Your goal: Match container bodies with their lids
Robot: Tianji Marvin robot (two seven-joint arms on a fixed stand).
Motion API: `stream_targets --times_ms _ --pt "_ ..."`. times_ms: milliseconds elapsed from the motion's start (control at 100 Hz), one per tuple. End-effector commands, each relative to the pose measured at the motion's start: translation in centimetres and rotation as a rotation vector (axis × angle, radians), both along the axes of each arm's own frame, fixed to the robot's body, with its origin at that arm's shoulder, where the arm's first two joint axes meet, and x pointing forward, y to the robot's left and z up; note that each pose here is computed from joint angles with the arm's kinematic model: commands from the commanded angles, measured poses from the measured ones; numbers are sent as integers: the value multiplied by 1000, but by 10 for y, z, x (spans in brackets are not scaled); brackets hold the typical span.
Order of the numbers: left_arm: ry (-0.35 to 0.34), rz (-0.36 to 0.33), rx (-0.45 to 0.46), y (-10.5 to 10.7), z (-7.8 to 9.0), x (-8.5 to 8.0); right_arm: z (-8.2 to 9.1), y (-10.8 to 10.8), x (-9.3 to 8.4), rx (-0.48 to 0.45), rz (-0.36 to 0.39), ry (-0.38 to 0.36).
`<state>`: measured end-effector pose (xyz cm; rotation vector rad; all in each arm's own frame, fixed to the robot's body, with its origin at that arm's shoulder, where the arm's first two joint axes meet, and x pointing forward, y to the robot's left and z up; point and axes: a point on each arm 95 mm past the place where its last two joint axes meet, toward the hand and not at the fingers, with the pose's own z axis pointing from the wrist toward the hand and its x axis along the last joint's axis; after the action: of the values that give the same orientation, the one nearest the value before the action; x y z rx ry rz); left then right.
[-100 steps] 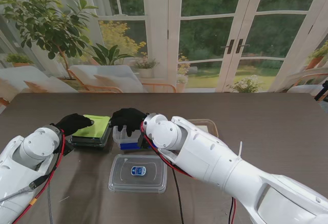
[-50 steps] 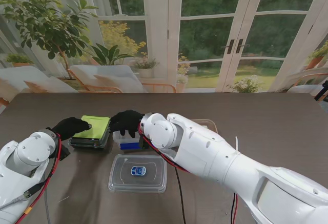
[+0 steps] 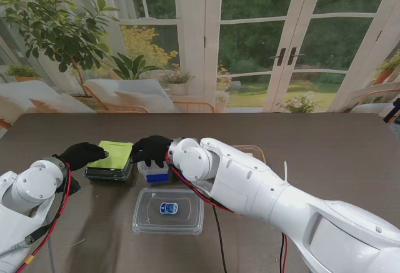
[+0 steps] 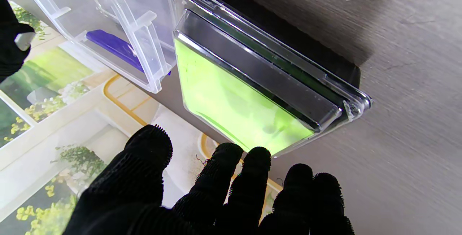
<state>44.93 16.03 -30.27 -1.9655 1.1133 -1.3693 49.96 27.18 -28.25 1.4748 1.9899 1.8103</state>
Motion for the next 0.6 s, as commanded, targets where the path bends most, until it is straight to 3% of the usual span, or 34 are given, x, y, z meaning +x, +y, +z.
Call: stream_targets --times_ms 0,590 --pt "-1 -19 -5 -2 1 -2 1 7 -3 -6 25 -2" --pt "5 -111 140 -4 3 1 -10 23 -5 -107 121 -17"
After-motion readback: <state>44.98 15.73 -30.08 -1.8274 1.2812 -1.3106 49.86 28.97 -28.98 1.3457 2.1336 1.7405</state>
